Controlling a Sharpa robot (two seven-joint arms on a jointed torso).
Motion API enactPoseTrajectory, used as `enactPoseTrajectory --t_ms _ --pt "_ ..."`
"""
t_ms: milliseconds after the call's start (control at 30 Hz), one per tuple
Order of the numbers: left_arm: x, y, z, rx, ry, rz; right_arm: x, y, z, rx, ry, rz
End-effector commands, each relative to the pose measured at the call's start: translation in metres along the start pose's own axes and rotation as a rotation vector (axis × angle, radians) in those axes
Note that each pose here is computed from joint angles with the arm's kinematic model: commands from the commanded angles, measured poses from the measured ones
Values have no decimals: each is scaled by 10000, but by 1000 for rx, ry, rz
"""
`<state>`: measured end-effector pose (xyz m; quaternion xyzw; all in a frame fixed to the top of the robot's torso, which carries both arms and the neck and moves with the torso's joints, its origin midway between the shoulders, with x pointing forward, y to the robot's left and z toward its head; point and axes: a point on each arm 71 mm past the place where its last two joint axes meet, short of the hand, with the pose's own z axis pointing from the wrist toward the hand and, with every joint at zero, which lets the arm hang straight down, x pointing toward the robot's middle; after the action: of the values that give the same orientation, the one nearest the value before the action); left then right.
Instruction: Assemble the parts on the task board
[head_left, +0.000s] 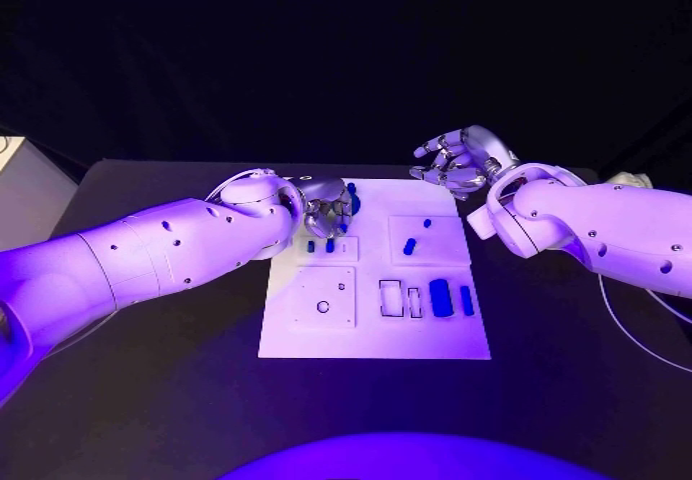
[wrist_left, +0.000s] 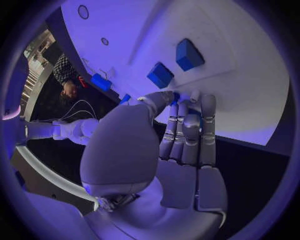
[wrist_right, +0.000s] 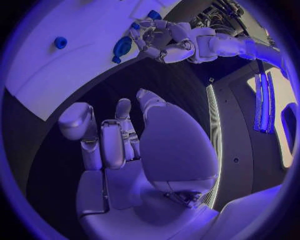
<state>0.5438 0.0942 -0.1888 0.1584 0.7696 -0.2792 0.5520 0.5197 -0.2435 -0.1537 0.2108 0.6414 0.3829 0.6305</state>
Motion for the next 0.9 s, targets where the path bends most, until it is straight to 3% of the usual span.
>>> enactPoseTrajectory --t_ms 33,900 --pt "12 -19 7 15 17 2 12 14 -2 -13 10 2" --pt "18 -37 48 26 21 -25 26 19 -2 -11 21 4"
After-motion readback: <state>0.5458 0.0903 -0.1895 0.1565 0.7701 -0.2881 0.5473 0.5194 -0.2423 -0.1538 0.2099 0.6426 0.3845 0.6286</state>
